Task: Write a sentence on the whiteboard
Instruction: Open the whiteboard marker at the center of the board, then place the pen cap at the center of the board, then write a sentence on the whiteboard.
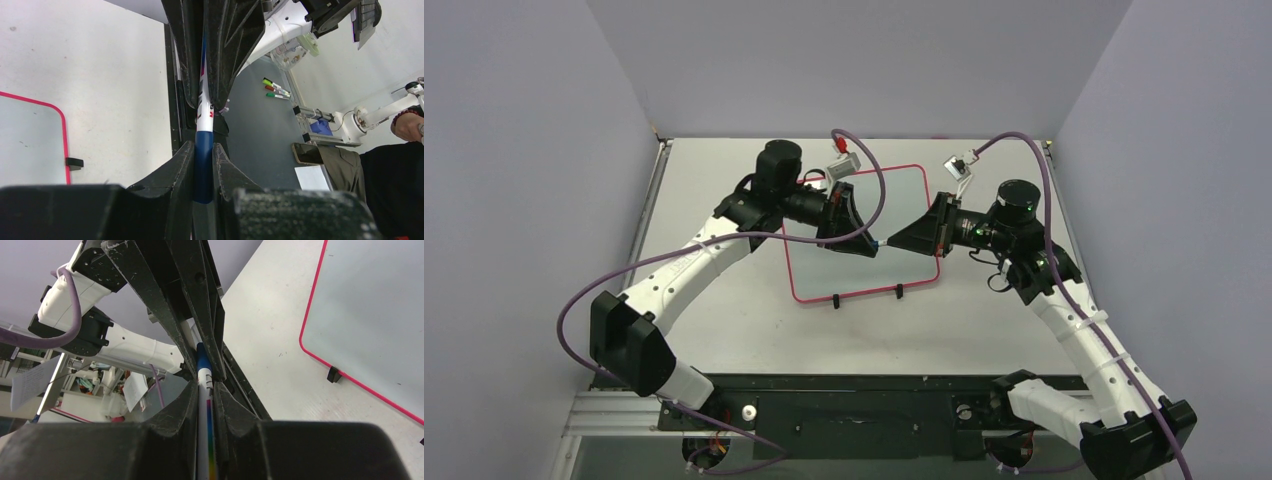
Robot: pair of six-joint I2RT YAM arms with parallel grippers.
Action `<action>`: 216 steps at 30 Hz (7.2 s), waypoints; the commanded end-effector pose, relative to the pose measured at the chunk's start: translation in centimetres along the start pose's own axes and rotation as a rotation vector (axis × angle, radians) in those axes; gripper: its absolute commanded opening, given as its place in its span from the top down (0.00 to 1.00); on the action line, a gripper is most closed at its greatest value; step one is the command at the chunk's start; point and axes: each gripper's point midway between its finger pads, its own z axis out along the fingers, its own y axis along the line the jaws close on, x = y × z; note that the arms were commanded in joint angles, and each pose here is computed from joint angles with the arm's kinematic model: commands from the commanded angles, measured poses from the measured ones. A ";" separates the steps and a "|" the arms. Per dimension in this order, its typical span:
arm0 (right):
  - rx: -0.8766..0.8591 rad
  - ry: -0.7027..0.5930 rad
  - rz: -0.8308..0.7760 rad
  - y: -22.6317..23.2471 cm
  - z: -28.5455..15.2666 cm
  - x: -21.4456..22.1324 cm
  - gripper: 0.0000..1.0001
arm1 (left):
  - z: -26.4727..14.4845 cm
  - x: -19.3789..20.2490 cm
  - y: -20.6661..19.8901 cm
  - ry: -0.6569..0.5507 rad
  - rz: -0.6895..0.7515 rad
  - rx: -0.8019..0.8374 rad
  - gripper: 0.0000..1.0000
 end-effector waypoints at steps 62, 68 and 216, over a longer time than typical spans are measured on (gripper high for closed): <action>0.539 -0.177 -0.035 -10.2 -5.0 -0.9 1.00 | -29.3 24.9 17.4 -0.614 -0.863 -1.860 0.93; 0.557 -0.174 -0.040 -10.4 -5.2 -0.7 1.00 | -29.1 26.1 17.8 -0.624 -0.894 -1.868 0.85; 0.619 -0.139 -0.335 -6.3 12.5 -1.4 1.00 | -11.1 2.3 22.2 -0.212 -0.443 -0.435 0.73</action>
